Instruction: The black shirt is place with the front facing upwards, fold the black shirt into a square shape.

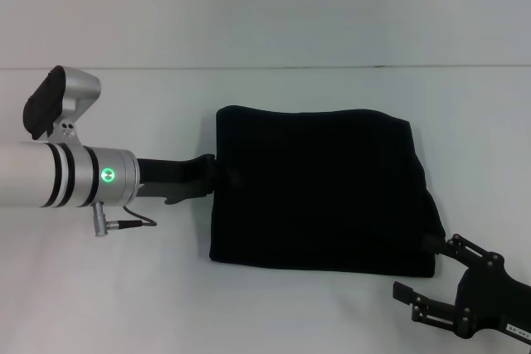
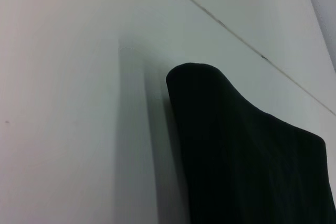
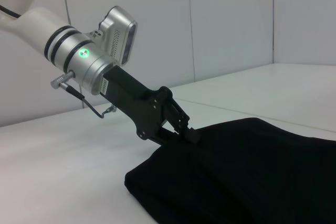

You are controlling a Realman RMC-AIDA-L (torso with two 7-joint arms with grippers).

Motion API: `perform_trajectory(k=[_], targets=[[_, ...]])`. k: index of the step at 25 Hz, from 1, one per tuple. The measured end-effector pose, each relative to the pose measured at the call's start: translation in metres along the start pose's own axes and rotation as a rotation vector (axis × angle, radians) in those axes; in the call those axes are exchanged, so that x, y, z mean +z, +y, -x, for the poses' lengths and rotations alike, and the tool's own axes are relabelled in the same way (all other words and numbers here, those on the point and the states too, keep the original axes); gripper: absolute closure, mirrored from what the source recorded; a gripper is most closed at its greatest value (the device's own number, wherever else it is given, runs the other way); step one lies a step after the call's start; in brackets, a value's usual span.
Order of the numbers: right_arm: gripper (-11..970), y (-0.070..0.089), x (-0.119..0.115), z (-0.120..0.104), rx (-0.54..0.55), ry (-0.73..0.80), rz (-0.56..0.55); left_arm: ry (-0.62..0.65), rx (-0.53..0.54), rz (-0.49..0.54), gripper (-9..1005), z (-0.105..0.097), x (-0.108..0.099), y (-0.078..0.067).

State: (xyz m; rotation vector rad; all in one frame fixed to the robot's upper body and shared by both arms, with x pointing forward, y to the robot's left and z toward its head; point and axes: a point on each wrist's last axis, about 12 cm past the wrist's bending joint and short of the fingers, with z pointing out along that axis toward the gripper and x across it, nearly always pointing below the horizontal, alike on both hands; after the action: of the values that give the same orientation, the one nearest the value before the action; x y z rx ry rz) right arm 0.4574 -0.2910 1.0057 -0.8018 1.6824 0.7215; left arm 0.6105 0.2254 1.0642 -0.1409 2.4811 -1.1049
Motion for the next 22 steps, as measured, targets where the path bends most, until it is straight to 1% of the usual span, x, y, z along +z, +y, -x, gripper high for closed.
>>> perform_trajectory(k=[1,6,12,15,18,20,22], targets=[[32,0.0,0.0,0.0,0.0,0.0,0.0,-0.001,0.001,0.001,675,0.0,0.0,0.0],[32,-0.001,0.0,0.001,-0.001,-0.003,-0.002,-0.017,0.013,0.006,763,0.0,0.002,0.001],[32,-0.005,0.006,0.006,-0.012,-0.014,-0.001,-0.078,0.035,0.03,869,0.01,0.004,-0.002],[32,-0.005,0.008,0.007,-0.015,-0.016,0.003,-0.124,0.044,0.042,884,0.019,0.002,-0.004],[32,-0.006,0.008,0.008,-0.017,-0.018,0.003,-0.152,0.042,0.056,885,0.022,0.0,-0.002],[32,-0.006,0.009,0.008,-0.017,-0.019,0.002,-0.171,0.028,0.064,885,0.023,-0.003,0.003],[32,-0.007,0.009,0.009,-0.018,-0.02,-0.002,-0.197,0.0,0.07,885,0.023,-0.008,0.01]])
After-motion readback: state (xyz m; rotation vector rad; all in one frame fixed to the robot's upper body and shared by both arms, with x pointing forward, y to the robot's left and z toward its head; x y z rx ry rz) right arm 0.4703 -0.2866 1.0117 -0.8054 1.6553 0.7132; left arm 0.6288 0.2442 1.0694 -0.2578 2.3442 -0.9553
